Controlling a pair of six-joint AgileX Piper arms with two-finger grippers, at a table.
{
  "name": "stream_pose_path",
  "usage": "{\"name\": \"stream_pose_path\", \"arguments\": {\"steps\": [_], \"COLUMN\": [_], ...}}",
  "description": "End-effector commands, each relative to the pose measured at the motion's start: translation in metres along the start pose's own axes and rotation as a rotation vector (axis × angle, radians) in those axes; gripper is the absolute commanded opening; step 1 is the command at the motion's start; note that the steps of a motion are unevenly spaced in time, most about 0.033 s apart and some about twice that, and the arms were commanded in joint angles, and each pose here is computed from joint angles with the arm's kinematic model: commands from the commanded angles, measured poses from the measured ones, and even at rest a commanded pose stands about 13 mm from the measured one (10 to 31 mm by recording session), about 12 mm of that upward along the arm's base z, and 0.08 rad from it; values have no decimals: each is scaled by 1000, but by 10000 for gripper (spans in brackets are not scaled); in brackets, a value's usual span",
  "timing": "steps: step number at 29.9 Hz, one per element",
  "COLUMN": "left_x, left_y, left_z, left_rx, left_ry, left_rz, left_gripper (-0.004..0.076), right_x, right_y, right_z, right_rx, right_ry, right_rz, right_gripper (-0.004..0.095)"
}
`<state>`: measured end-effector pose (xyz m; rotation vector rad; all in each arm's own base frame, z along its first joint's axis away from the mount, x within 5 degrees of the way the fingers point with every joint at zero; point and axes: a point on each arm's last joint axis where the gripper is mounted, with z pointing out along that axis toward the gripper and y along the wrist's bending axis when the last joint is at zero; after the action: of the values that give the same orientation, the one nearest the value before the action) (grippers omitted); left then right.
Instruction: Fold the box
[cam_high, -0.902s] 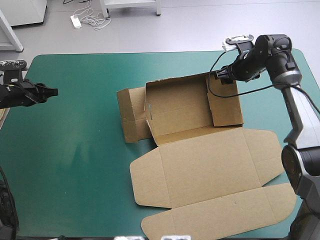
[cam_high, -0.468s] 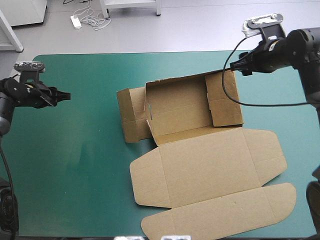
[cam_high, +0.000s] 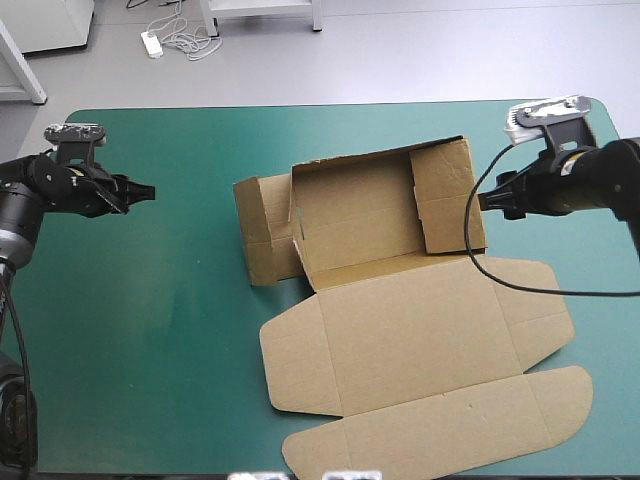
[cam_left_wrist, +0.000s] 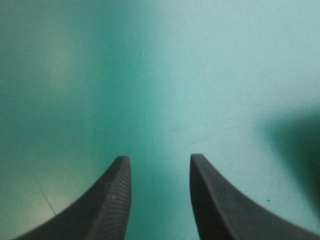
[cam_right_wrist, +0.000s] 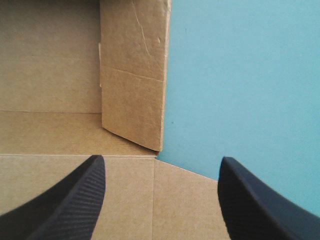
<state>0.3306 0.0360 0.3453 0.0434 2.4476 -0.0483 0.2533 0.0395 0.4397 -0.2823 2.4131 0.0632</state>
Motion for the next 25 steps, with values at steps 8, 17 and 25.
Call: {"name": "stream_pose_path", "arguments": {"steps": [8,17,25], "left_x": [-10,-9,-8], "left_y": [-4,-4,-5], "left_z": [-23,-23,-23], "left_rx": [-3,0,3], "left_ry": [-88,-78,-66], "left_rz": [24,32,44], "left_gripper": [280,280,280], "right_x": [-23,-30,-52], "right_y": [-3,-2,-3], "right_z": [109,159,165], "right_rx": [-34,-68,-79], "right_ry": [59,74,164], "right_rz": [-1,25,50], "right_gripper": [595,369,3]}}
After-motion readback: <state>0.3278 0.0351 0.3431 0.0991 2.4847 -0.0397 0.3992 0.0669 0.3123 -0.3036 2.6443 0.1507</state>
